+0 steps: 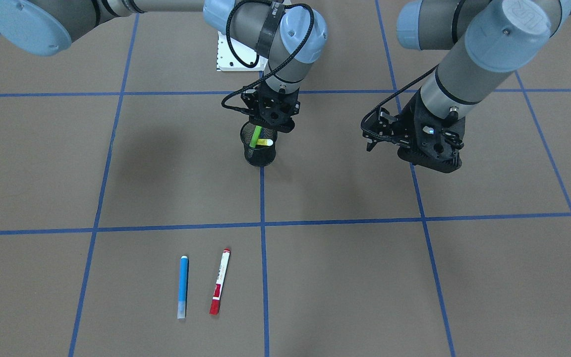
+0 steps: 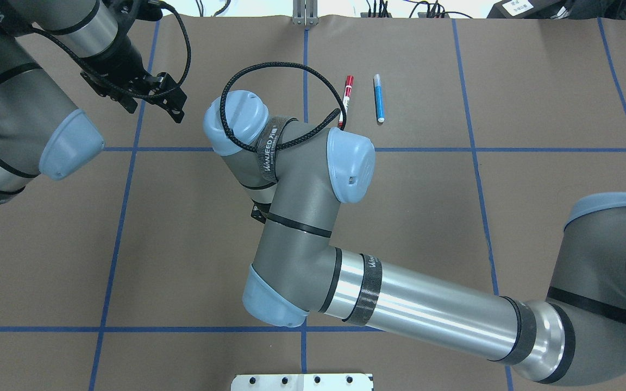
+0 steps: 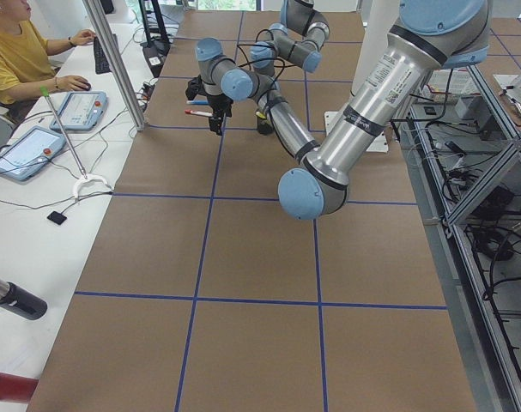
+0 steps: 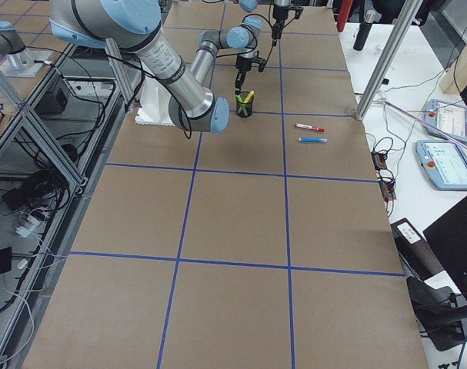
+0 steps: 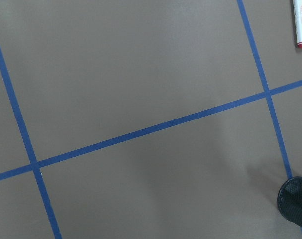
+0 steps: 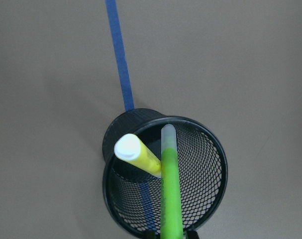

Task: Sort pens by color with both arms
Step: 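Lift the green highlighter out of the cup with the right gripper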

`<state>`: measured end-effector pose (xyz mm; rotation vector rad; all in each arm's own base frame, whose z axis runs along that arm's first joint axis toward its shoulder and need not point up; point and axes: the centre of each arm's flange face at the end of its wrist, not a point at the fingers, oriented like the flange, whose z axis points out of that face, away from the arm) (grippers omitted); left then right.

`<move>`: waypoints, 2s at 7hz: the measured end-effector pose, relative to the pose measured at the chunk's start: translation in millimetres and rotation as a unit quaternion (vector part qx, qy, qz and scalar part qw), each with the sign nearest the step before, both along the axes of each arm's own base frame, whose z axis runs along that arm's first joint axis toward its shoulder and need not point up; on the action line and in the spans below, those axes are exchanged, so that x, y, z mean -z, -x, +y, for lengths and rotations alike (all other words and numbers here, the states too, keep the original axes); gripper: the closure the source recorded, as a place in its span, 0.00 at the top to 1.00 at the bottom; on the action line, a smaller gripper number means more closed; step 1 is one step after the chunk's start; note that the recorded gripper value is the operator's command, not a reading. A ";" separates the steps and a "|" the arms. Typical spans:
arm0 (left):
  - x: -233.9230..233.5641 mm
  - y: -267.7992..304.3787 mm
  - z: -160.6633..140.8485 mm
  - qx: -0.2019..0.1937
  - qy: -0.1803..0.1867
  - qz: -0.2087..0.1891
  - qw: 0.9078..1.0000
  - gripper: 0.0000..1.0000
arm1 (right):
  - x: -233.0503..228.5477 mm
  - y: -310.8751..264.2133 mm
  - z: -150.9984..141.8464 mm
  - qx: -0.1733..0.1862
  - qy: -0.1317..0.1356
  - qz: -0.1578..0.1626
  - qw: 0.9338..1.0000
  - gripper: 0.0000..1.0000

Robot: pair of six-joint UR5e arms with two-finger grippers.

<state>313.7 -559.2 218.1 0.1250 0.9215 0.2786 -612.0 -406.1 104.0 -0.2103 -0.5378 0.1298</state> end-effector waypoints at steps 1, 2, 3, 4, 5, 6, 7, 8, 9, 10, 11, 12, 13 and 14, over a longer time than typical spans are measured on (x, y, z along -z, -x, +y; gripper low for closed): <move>0.0 0.0 0.0 0.000 0.000 0.000 1.000 0.99 | 0.3 -1.8 0.8 0.000 -0.001 -0.002 1.000 0.00; 0.0 0.0 0.0 0.000 0.000 0.000 1.000 0.99 | 2.4 -5.3 2.5 0.000 -0.003 -0.005 1.000 0.00; 0.0 -0.2 0.1 0.000 0.001 0.000 1.000 0.99 | 7.2 -12.0 4.9 0.000 -0.008 -0.013 1.000 0.00; 0.0 -0.5 0.3 0.000 0.001 0.000 1.000 0.99 | 13.8 -23.2 5.3 -0.003 -0.013 -0.020 1.000 0.00; 0.1 -0.7 0.4 0.001 0.001 0.000 1.000 0.99 | 24.2 -42.3 3.3 -0.010 -0.020 -0.026 0.999 0.00; 0.3 -0.8 0.4 0.001 0.002 0.000 1.000 0.99 | 37.9 -68.2 0.6 -0.018 -0.029 -0.034 0.999 0.00; 0.9 -0.8 0.5 0.001 0.002 0.001 1.000 0.99 | 53.5 -97.4 -2.6 -0.030 -0.045 -0.045 0.998 0.00; 1.4 -0.7 0.7 0.002 0.002 0.001 1.000 0.99 | 69.1 -120.7 -7.0 -0.048 -0.074 -0.051 0.995 0.00; 1.7 -0.7 0.8 0.002 0.002 0.001 1.000 0.99 | 81.9 -135.0 -12.2 -0.065 -0.109 -0.052 0.991 0.00; 2.2 -0.5 1.1 0.002 0.002 0.002 1.000 0.99 | 90.5 -143.1 -19.4 -0.078 -0.147 -0.051 0.985 0.00; 2.8 -0.3 1.5 0.002 0.001 0.002 1.000 0.99 | 92.0 -144.3 -30.8 -0.095 -0.184 -0.056 0.977 0.00; 3.2 -0.1 1.8 0.002 0.001 0.003 1.000 0.99 | 85.3 -135.2 -47.7 -0.112 -0.216 -0.062 0.968 0.00; 3.4 0.0 1.9 0.002 0.001 0.003 1.000 0.99 | 73.6 -116.6 -70.5 -0.127 -0.245 -0.064 0.959 0.00; 3.7 0.1 2.1 0.002 0.001 0.003 1.000 0.99 | 58.0 -95.5 -97.8 -0.143 -0.272 -0.064 0.950 0.00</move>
